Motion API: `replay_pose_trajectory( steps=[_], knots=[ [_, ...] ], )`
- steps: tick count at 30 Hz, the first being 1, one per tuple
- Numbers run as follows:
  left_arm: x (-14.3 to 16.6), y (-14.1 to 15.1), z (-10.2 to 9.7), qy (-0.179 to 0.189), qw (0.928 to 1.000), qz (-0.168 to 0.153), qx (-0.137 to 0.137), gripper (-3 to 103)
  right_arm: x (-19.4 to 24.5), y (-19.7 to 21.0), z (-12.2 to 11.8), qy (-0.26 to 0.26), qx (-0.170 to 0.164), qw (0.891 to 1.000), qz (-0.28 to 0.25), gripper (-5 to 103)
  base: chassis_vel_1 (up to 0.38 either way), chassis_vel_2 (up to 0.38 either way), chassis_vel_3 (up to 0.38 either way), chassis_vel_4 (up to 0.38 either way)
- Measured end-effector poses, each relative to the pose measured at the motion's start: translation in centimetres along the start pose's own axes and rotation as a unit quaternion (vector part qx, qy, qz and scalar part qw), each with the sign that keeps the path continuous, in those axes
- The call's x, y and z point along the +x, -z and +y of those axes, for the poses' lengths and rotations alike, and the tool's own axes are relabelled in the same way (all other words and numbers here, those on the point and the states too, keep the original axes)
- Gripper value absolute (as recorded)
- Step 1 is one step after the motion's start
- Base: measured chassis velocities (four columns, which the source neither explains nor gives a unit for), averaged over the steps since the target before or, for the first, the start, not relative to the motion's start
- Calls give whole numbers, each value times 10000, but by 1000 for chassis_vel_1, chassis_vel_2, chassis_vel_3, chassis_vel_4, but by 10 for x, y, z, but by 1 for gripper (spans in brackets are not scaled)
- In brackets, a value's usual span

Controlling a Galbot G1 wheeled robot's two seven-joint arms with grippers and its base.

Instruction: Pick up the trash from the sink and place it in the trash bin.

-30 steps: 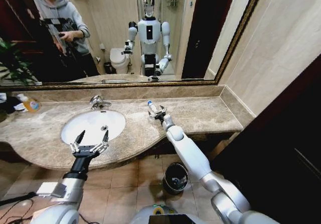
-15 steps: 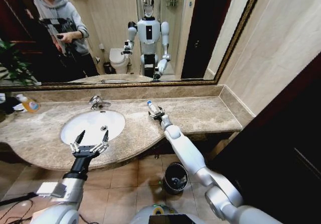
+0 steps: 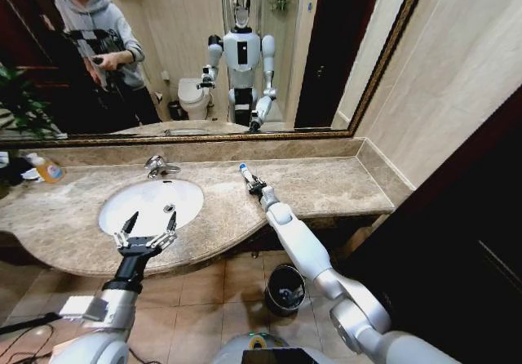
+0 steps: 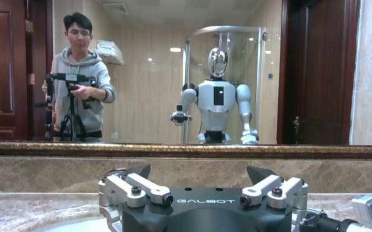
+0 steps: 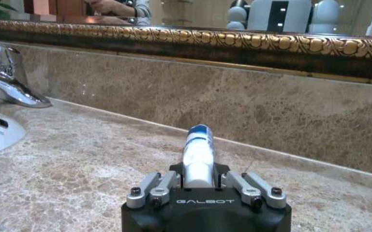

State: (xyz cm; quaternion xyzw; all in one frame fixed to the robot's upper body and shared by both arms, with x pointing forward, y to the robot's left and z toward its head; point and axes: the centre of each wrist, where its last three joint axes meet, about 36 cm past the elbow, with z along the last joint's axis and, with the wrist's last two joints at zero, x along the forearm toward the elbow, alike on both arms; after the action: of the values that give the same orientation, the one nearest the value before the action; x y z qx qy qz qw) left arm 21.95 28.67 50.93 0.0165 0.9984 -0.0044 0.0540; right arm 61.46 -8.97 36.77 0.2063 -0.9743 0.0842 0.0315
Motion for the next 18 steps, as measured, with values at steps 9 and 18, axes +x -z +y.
replay_pose_trajectory(
  steps=[9, 18],
  knots=[
    [0, 0, 0, 0, 10000, 0, 0, 100, 10, 7, -9, -33, 46, 9999, -97, 27, 0, 0, 0, 0],
    [0, 0, 0, 0, 10000, 0, 0, 100, 57, 11, -56, -187, 130, 9996, -183, 27, 0, 0, 0, 0]
  ],
)
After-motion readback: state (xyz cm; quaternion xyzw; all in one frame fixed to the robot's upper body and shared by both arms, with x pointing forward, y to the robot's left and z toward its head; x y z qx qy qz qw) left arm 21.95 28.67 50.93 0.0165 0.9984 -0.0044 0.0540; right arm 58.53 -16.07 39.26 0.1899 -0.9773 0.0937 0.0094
